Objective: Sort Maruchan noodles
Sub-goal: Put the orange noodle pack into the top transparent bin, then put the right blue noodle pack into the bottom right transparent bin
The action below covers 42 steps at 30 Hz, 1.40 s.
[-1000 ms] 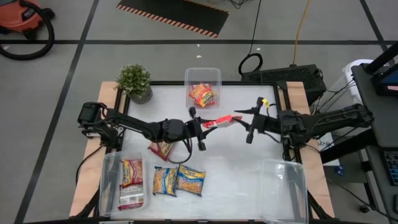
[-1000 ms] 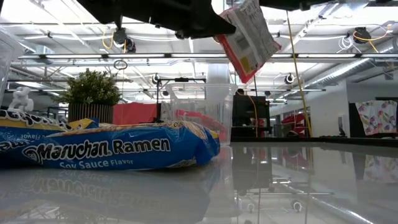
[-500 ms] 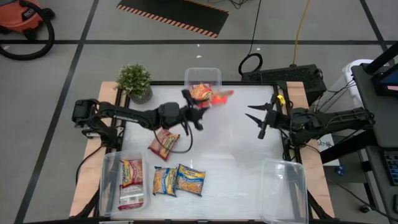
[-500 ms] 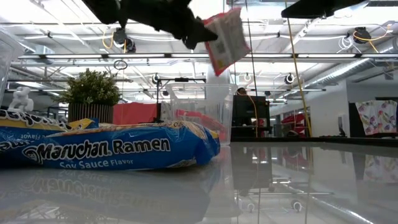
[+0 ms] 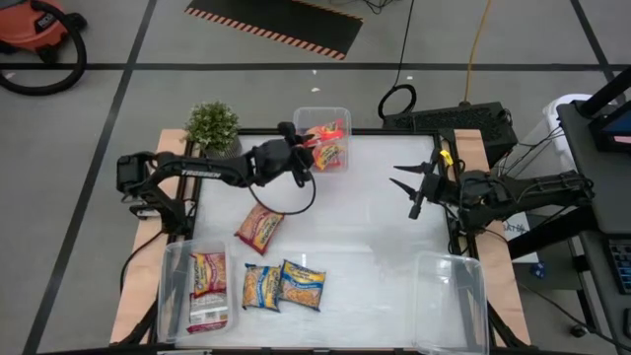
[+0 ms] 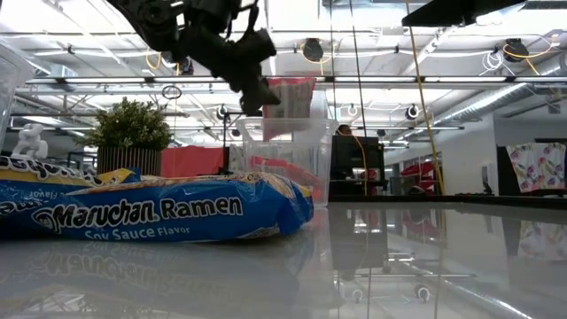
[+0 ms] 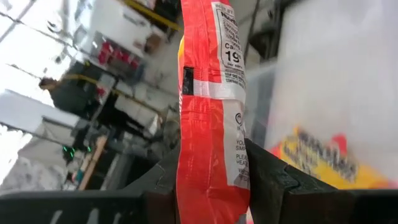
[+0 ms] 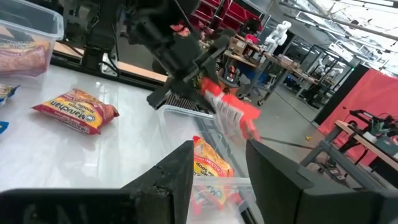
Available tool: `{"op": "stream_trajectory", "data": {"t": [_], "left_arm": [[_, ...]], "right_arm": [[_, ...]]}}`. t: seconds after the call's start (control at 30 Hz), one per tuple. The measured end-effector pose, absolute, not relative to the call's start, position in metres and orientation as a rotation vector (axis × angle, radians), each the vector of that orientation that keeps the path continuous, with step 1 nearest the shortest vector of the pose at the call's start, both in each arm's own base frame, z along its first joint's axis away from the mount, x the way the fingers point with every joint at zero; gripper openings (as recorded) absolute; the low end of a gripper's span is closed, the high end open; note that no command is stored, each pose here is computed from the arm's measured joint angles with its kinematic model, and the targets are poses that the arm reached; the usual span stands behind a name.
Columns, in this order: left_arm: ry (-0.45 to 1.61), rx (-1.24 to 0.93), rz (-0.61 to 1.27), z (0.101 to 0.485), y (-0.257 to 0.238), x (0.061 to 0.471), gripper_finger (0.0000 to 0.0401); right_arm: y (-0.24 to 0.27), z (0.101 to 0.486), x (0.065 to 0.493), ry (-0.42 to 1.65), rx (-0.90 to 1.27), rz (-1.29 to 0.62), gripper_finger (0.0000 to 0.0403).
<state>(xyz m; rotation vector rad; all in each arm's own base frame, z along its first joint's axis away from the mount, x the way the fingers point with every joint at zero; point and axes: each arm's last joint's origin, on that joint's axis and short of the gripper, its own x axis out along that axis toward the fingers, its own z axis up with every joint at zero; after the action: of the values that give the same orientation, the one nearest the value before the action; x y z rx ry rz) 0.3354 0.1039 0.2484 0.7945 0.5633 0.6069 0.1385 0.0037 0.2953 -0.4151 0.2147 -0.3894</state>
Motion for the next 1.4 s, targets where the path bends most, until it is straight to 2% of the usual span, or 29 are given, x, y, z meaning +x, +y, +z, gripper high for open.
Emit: {"op": "stream_trajectory", "data": {"t": [0.2,0.43,0.6,0.83,1.1,1.27,1.4], "left_arm": [[0.614,0.806,0.608,0.245,0.112,0.332,0.0132],[0.637,0.736,0.639,0.242,0.122,0.327,0.0194],[0.601,0.656,0.642,0.241,0.114,0.33,0.0224],[0.484,0.534,0.572,0.258,0.081,0.33,0.0227],[0.338,0.242,0.51,0.292,0.035,0.31,0.0227],[0.305,0.027,0.383,0.295,0.005,0.305,0.0227],[0.339,0.027,0.274,0.287,-0.019,0.308,0.0228]], "right_arm": [[0.004,0.295,0.139,0.216,-0.419,-0.39,0.0141],[0.004,0.299,0.14,0.182,-0.411,-0.395,0.0141],[0.004,0.298,0.14,0.186,-0.423,-0.393,0.0141],[0.004,0.298,0.14,0.189,-0.441,-0.39,0.0141],[0.004,0.298,0.14,0.193,-0.462,-0.382,0.0141],[0.008,0.297,0.152,0.162,-0.464,-0.274,0.0141],[0.015,0.292,0.176,0.129,-0.431,-0.162,0.0141]]}}
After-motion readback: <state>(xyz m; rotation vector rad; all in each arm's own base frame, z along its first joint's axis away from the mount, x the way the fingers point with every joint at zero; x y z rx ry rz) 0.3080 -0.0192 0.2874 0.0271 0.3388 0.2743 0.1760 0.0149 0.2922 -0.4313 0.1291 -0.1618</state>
